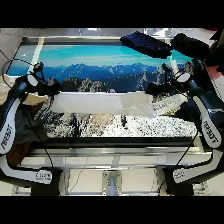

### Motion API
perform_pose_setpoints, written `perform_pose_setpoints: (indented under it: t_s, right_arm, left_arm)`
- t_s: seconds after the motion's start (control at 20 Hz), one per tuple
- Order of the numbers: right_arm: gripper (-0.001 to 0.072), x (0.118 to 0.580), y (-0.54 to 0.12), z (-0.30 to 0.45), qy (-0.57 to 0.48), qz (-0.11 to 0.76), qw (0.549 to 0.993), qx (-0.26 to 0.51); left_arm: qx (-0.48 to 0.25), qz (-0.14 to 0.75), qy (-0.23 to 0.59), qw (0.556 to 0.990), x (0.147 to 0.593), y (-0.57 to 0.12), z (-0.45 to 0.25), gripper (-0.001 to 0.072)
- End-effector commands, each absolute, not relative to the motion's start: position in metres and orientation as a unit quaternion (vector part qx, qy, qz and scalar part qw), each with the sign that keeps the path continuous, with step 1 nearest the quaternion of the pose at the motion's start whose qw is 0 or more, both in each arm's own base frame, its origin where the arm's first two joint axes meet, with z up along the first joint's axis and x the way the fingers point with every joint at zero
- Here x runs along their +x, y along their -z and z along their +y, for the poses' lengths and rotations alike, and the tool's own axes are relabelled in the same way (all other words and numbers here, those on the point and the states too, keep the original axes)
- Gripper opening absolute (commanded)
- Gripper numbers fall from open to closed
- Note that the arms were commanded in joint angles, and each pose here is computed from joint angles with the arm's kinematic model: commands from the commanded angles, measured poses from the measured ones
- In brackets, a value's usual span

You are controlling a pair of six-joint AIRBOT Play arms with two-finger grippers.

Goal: Fold the shirts.

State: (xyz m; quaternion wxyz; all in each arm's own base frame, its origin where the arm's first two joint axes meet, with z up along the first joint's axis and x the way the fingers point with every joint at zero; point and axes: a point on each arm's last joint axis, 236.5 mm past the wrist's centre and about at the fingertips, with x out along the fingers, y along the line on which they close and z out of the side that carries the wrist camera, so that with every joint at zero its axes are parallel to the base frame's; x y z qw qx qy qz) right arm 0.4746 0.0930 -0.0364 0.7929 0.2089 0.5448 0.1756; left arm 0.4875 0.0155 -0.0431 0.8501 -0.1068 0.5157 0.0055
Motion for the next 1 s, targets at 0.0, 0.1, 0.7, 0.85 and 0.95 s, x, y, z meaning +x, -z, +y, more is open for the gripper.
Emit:
perform_pose_setpoints:
  t_s: [0.0,0.1,0.7,0.85,0.95]
  right_arm:
    - [0.0013,0.488,0.065,0.088,-0.161,0.551,0.79,0.213]
    - [0.0013,0.49,0.062,0.088,-0.161,0.548,0.792,0.213]
    - [0.0414,0.431,0.002,-0.015,-0.079,0.661,0.745,0.044]
    - [0.0468,0.441,0.022,-0.012,-0.09,0.632,0.748,0.18]
    - [0.0517,0.445,0.032,0.001,-0.117,0.614,0.73,0.275]
  left_arm:
    - [-0.11,0.513,-0.018,0.851,0.506,0.071,0.014,0.0011]
    - [-0.111,0.514,-0.018,0.85,0.506,0.072,0.013,0.0014]
    - [-0.096,0.344,-0.006,0.934,0.495,-0.123,0.015,0.0697]
    - [-0.096,0.34,-0.005,0.935,0.491,-0.131,0.014,0.0697]
    - [-0.097,0.345,-0.004,0.934,0.49,-0.129,0.014,0.0696]
